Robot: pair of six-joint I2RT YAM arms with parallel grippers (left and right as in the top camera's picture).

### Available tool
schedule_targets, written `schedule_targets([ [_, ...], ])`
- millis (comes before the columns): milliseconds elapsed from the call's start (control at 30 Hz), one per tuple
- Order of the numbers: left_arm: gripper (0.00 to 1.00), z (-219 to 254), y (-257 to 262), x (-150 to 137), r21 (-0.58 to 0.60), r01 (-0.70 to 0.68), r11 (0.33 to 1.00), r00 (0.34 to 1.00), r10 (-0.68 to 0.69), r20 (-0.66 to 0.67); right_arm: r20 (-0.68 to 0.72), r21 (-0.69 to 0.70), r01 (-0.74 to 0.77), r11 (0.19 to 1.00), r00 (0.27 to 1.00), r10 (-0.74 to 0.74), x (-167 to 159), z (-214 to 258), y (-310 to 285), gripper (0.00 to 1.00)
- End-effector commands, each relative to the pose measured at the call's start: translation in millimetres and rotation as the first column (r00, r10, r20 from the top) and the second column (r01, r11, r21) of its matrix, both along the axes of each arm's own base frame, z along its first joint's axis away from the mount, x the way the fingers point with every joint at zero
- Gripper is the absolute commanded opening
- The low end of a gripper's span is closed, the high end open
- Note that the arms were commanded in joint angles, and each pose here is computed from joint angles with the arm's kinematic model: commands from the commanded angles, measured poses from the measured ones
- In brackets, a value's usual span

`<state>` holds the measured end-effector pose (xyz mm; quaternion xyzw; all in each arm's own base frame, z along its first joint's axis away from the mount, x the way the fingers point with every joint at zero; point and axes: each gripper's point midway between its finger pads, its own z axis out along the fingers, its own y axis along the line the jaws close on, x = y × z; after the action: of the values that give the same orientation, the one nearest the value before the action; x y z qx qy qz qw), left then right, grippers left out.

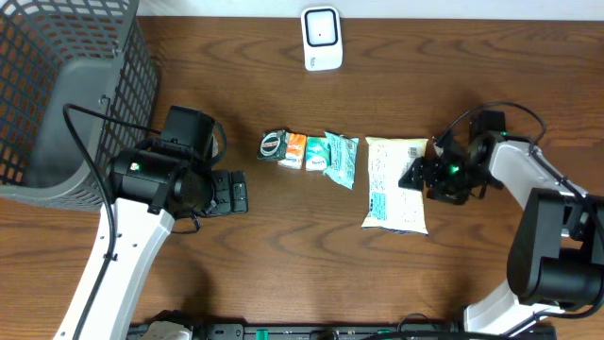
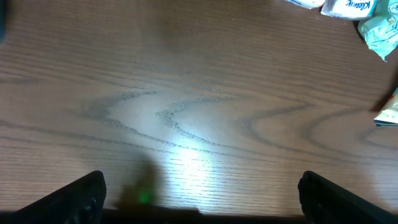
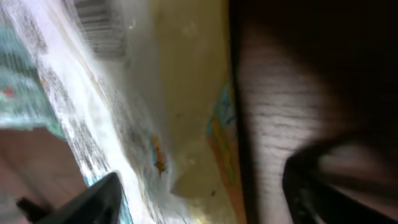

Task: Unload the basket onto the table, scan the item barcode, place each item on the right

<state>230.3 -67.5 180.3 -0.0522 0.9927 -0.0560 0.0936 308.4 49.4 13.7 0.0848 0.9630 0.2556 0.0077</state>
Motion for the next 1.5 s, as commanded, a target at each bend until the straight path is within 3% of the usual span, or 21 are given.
schedule_targets([
  [0, 0.98, -2.1, -0.4, -1.3, -0.007, -0.011, 1.0, 1.0, 0.011, -0.013, -0.059, 0.024, -0.017, 1.0, 0.998, 0.018, -24.1, -18.2, 12.2, 0.63],
  [100, 0.98, -2.1, -0.5, -1.3, -0.007, -0.01, 1.0, 1.0, 0.01, -0.013, -0.062, 0.024, -0.019, 1.0, 0.998, 0.021, -28.5, -22.7, 13.2, 0.46],
  [200, 0.98, -2.1, -0.4, -1.3, -0.007, -0.011, 1.0, 1.0, 0.011, -0.013, -0.056, 0.048, -0.018, 0.999, 0.998, 0.021, -27.2, -20.7, 16.6, 0.39],
  [367, 0.98, -2.1, -0.4, -1.3, -0.007, -0.011, 1.0, 1.0, 0.011, -0.013, -0.018, 0.091, -0.019, 0.996, 1.0, 0.02, -19.4, -16.6, 22.8, 0.41],
  [633, 0.98, -2.1, -0.4, -1.4, -0.007, -0.011, 1.0, 1.0, 0.011, -0.013, 0.016, 0.086, -0.027, 0.996, 1.0, 0.026, -12.7, -17.2, 23.7, 0.62],
  [1000, 0.98, -2.1, -0.4, -1.4, -0.007, -0.011, 1.0, 1.0, 0.011, -0.013, -0.006, 0.065, 0.064, 0.996, 0.998, -0.064, -11.8, -29.4, 23.9, 0.61],
  [1067, 0.98, -2.1, -0.4, -1.3, -0.007, -0.011, 1.0, 1.0, 0.011, -0.013, -0.007, 0.065, 0.067, 0.996, 0.998, -0.067, -11.8, -29.4, 23.9, 0.55],
  [1133, 0.98, -2.1, -0.4, -1.3, -0.007, -0.011, 1.0, 1.0, 0.011, -0.013, -0.007, 0.065, 0.067, 0.996, 0.998, -0.067, -11.8, -29.3, 24.0, 0.39],
  [1167, 0.98, -2.1, -0.4, -1.3, -0.007, -0.011, 1.0, 1.0, 0.011, -0.013, -0.007, 0.065, 0.067, 0.996, 0.998, -0.067, -11.8, -29.3, 24.0, 0.16],
  [1200, 0.98, -2.1, -0.4, -1.4, -0.007, -0.01, 1.0, 1.0, 0.01, -0.013, -0.007, 0.065, 0.067, 0.996, 0.998, -0.067, -11.7, -29.3, 24.0, 0.01],
  [1467, 0.98, -2.1, -0.4, -1.4, -0.007, -0.011, 1.0, 1.0, 0.011, -0.013, 0.021, 0.115, 0.074, 0.991, 0.997, -0.076, -2.4, -14.7, 29.9, 0.01],
])
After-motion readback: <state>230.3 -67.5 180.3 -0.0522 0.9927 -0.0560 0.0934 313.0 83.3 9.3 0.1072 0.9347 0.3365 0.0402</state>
